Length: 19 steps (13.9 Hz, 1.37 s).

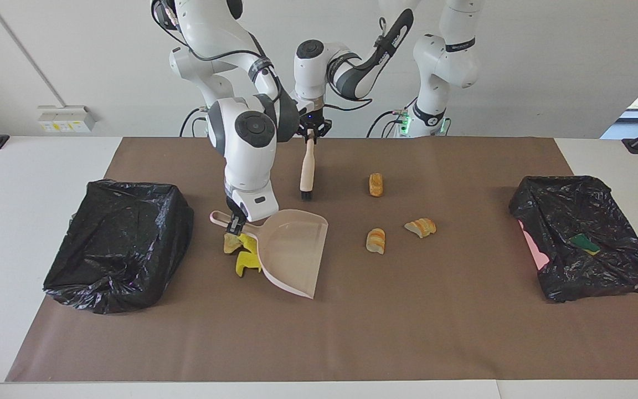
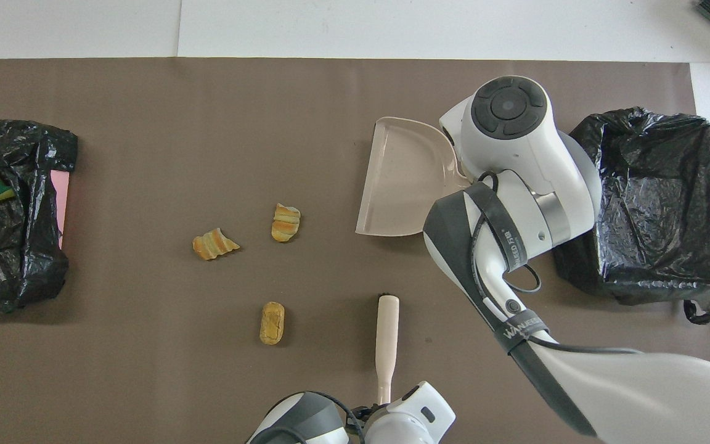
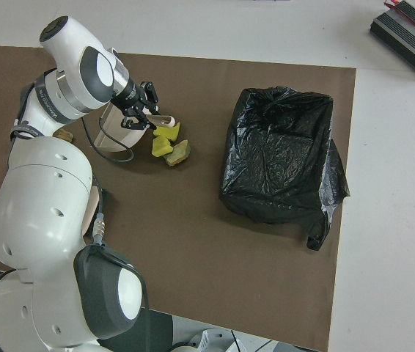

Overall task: Sweep and dump trash in bin
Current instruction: 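Lift the brush with the left gripper while the right gripper moves the dustpan, then sweep the tan food chunks into the dustpan with the left gripper's brush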

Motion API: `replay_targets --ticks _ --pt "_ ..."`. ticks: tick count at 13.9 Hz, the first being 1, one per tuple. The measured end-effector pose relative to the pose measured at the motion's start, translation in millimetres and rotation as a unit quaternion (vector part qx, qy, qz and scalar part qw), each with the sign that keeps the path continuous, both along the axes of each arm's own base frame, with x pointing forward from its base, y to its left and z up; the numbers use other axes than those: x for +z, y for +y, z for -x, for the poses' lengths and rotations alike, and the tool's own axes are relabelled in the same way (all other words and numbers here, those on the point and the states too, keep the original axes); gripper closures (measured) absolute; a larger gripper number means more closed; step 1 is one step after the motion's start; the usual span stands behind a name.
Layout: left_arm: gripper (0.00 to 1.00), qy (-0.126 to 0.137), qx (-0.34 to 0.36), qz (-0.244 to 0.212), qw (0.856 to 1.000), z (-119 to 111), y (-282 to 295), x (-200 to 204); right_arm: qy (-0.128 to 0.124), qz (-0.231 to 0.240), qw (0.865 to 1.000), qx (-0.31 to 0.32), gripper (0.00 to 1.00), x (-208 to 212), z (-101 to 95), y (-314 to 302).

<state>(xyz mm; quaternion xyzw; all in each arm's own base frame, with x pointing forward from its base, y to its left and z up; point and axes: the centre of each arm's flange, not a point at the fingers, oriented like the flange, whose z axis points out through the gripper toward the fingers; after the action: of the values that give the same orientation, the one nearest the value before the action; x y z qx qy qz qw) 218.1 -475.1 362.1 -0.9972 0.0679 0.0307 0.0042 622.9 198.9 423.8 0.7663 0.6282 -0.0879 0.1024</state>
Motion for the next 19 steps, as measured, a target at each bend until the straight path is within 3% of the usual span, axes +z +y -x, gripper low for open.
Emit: replay_targets --ticks 4,13,17,19 --pt "0.73 0.018 0.030 -0.053 0.998 -38.9 47.1 33.4 0.028 0.007 0.999 0.035 0.68 -10.6 10.2 -1.8" --pt "0.73 -0.003 0.173 -0.128 0.977 -173.0 191.2 32.5 0.080 0.010 0.994 0.079 0.68 -31.9 67.3 46.4" --pt "0.73 0.013 0.189 -0.124 0.974 -218.3 274.6 21.2 0.084 0.010 0.992 0.091 0.68 -36.5 84.7 58.9" --pt "0.73 0.012 0.180 -0.109 0.978 -234.1 313.9 12.5 0.079 0.014 0.994 0.067 0.68 -43.0 93.8 69.8"
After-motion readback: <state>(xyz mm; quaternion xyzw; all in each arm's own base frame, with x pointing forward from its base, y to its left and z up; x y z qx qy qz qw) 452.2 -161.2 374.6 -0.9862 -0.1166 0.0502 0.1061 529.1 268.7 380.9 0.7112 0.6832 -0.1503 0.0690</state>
